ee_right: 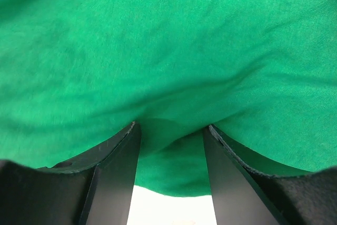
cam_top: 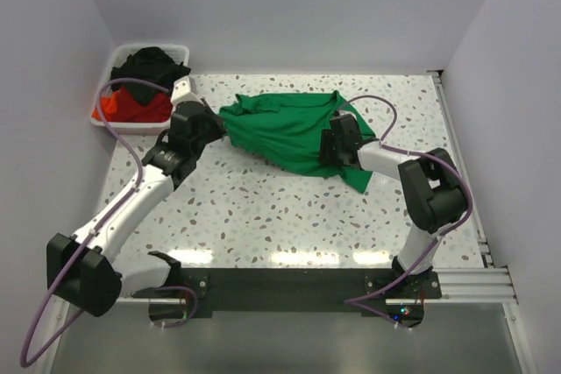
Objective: Fold and stack the t-shirts
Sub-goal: Flatten the tshirt out
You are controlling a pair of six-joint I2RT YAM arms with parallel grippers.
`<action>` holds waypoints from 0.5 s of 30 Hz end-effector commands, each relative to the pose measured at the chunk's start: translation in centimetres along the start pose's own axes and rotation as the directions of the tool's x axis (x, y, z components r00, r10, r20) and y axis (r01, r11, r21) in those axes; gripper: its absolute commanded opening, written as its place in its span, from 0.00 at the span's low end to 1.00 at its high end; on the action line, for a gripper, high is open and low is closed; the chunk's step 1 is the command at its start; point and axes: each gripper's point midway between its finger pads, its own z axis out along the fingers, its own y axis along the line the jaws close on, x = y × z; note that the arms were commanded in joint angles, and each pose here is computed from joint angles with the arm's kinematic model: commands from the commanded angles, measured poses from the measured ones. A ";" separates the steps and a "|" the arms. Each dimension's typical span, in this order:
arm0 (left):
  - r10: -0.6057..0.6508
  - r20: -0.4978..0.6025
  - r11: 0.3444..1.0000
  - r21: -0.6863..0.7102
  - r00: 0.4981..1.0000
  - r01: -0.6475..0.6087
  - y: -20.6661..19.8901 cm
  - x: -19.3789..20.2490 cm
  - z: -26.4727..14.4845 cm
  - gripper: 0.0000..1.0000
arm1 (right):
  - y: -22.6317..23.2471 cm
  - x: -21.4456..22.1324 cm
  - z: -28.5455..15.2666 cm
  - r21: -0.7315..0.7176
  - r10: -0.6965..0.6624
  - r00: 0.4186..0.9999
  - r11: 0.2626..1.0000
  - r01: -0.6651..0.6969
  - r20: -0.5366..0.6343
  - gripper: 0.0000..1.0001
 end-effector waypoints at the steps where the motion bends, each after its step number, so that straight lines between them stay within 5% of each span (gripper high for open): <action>1: 0.076 -0.054 0.995 0.068 0.996 -0.072 -1.9 0.6 1.6 0.00 | 0.4 -0.9 0.3 0.004 0.009 1.000 1.000 -0.009 0.018 0.55; 6: 0.127 -0.228 0.989 0.100 0.965 -0.106 -2.9 6.9 8.8 0.00 | 0.2 -1.4 0.1 0.024 -0.002 1.000 1.000 0.001 0.029 0.54; 13: 0.156 -0.297 0.986 -0.004 0.942 -0.165 -1.1 12.0 17.4 0.00 | 0.4 -1.9 0.5 0.022 -0.007 1.000 1.000 0.007 0.030 0.54; 15: 0.162 -0.316 0.975 -0.093 0.935 -0.200 0.9 12.9 18.3 0.16 | 0.6 -2.0 0.7 0.014 -0.006 1.000 1.000 0.006 0.027 0.54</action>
